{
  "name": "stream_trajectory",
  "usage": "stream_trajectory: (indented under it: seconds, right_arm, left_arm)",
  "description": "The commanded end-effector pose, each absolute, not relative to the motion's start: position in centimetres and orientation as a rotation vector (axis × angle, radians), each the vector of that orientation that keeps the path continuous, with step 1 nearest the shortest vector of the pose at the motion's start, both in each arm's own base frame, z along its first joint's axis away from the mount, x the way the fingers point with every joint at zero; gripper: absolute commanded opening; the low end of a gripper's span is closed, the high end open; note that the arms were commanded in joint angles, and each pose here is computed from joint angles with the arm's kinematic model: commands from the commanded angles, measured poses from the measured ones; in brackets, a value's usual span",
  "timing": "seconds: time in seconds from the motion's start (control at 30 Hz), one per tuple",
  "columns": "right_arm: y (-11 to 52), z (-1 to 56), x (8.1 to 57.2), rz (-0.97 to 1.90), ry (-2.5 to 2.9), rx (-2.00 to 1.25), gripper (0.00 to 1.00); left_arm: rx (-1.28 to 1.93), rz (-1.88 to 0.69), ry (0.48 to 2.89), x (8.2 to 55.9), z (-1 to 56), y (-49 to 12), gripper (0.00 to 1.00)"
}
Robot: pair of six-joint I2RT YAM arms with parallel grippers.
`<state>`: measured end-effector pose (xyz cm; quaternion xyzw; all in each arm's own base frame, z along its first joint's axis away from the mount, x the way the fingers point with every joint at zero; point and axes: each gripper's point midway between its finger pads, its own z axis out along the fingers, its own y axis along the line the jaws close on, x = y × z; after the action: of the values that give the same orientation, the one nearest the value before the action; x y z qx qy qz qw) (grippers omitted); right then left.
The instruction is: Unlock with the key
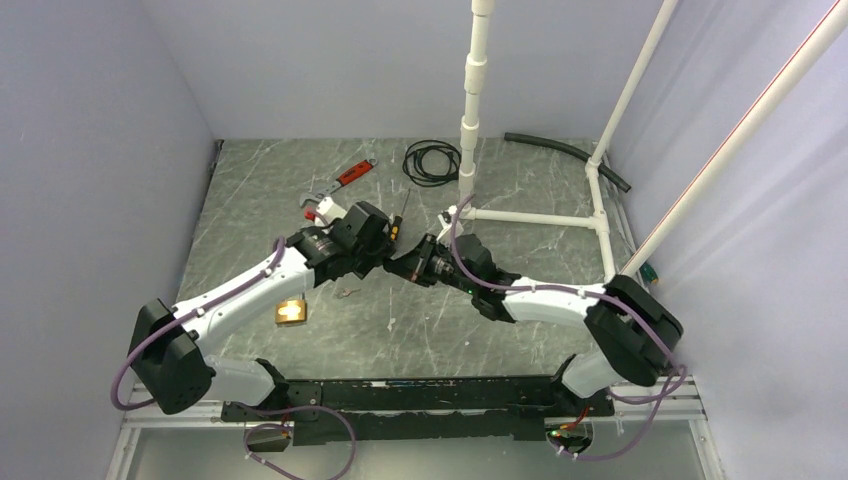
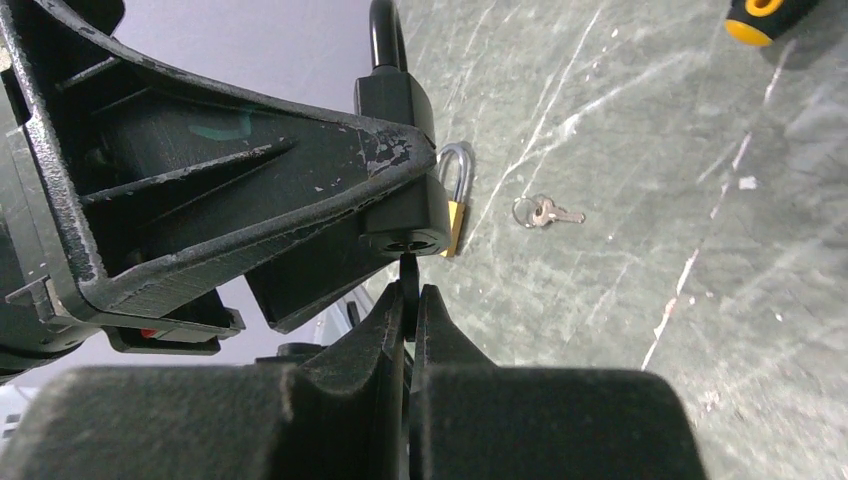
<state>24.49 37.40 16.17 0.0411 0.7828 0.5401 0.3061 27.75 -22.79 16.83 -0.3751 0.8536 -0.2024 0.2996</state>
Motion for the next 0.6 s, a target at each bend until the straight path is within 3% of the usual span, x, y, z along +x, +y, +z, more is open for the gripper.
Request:
stream_trajectory:
  seconds: [0.0,0.57]
  right_arm:
    - [34.1,18.9,28.1,1.285,1.908,0.269,0.00]
    - [29.3,20.7,25.8,1.224,1.852,0.304,0.00]
  left_arm:
    - [-0.816,-0.904,2.402,23.0,20.6,-29.9,0.00]
    - [-0.640,-0.976,2.399,20.0,21.1,-35.1,0.00]
